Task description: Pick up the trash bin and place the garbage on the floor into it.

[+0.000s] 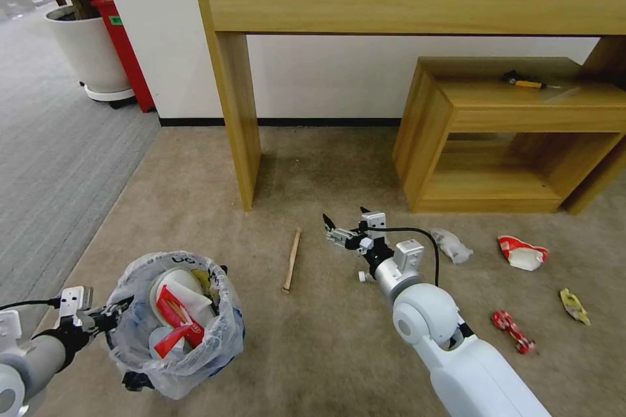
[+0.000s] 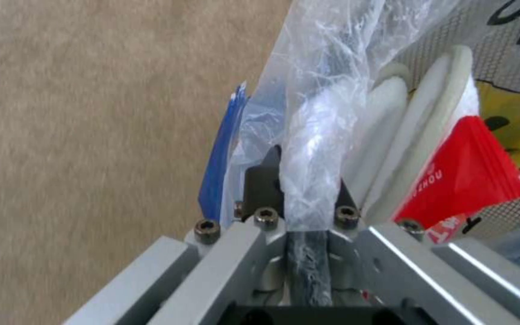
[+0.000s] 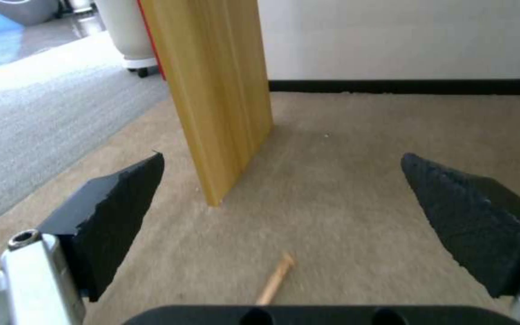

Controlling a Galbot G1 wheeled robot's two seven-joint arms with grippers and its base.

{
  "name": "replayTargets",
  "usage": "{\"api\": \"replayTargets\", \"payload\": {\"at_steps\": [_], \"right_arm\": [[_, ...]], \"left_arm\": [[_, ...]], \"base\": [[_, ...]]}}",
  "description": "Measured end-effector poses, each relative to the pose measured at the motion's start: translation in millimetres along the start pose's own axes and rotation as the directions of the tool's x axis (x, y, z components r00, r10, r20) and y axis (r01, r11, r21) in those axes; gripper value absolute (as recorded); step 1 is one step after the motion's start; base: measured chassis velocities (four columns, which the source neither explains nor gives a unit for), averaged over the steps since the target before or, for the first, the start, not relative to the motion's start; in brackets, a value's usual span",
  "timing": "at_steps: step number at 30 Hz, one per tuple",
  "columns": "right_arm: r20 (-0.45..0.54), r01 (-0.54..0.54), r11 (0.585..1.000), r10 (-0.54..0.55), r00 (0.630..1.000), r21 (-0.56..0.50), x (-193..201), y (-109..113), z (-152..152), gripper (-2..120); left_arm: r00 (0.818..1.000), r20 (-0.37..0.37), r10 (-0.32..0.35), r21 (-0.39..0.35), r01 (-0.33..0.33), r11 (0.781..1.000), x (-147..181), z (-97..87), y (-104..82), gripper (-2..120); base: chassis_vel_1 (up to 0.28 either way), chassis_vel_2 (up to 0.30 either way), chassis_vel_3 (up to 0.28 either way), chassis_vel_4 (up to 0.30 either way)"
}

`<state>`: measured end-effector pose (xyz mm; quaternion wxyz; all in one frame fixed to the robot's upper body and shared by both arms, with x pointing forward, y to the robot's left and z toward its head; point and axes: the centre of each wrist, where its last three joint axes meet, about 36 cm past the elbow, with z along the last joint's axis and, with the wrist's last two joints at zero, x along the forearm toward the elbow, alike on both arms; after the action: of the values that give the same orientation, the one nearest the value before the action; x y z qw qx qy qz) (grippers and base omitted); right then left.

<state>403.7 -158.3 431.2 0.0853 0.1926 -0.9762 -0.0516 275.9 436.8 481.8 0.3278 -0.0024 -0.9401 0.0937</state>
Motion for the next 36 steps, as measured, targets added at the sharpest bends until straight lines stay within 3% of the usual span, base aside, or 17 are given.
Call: {"api": "replayTargets", "payload": {"at_steps": [9, 18, 19, 20, 24, 25, 28, 29, 31, 36], "right_arm": [[-0.021, 0.001, 1.000, -0.001, 1.000, 0.003, -2, 1, 8, 100], [-0.171, 0.014, 1.000, -0.012, 0.985, 0.011, -25, 10, 45, 100], [-0.245, 0.021, 1.000, -0.018, 0.969, 0.009, -34, 10, 55, 100], [-0.245, 0.021, 1.000, -0.018, 0.969, 0.009, -34, 10, 55, 100], [-0.490, -0.012, 1.000, 0.015, 0.872, 0.008, -61, 20, 93, 100], [-0.490, -0.012, 1.000, 0.015, 0.872, 0.008, -61, 20, 93, 100], [-0.588, -0.033, 0.999, 0.037, 0.808, 0.018, -76, 30, 121, 100], [-0.588, -0.033, 0.999, 0.037, 0.808, 0.018, -76, 30, 121, 100], [-0.631, -0.051, 0.998, 0.055, 0.774, 0.024, -88, 35, 139, 100], [-0.667, -0.063, 0.996, 0.085, 0.741, 0.058, -113, 42, 161, 99]], "left_arm": [[1.000, 0.002, -0.002, 0.005, 0.002, 1.000, 0, 1.6, -0.6, 0], [1.000, 0.002, -0.008, 0.007, 0.008, 1.000, -1, 2.1, 1.0, 0], [1.000, 0.003, -0.013, 0.008, 0.013, 1.000, 0, 2.1, 2.7, 0], [1.000, 0.003, -0.013, 0.008, 0.013, 1.000, 0, 2.1, 2.7, 0], [0.999, 0.007, -0.033, 0.016, 0.033, 0.999, 5, 1.4, 11.2, 0], [0.999, 0.007, -0.033, 0.016, 0.033, 0.999, 5, 1.4, 11.2, 0], [0.999, 0.011, -0.040, 0.019, 0.039, 0.999, 7, 0.5, 14.0, 0], [0.999, 0.011, -0.040, 0.019, 0.039, 0.999, 7, 0.5, 14.0, 0], [0.999, 0.010, -0.039, 0.019, 0.038, 0.999, 8, 0.9, 13.4, 0], [1.000, 0.007, -0.028, 0.016, 0.028, 0.999, 5, 2.2, 8.5, 0]], "base": [[-0.187, 0.265, 0.200, -0.272], [-0.131, 0.130, 0.117, -0.143], [0.000, 0.000, 0.000, 0.000], [0.000, 0.000, 0.000, 0.000], [0.000, 0.000, 0.000, 0.000], [0.000, 0.000, 0.000, 0.000], [0.000, 0.000, 0.000, 0.000], [0.000, 0.000, 0.000, 0.000], [0.000, 0.000, 0.000, 0.000], [0.000, 0.000, 0.000, 0.000]]}}
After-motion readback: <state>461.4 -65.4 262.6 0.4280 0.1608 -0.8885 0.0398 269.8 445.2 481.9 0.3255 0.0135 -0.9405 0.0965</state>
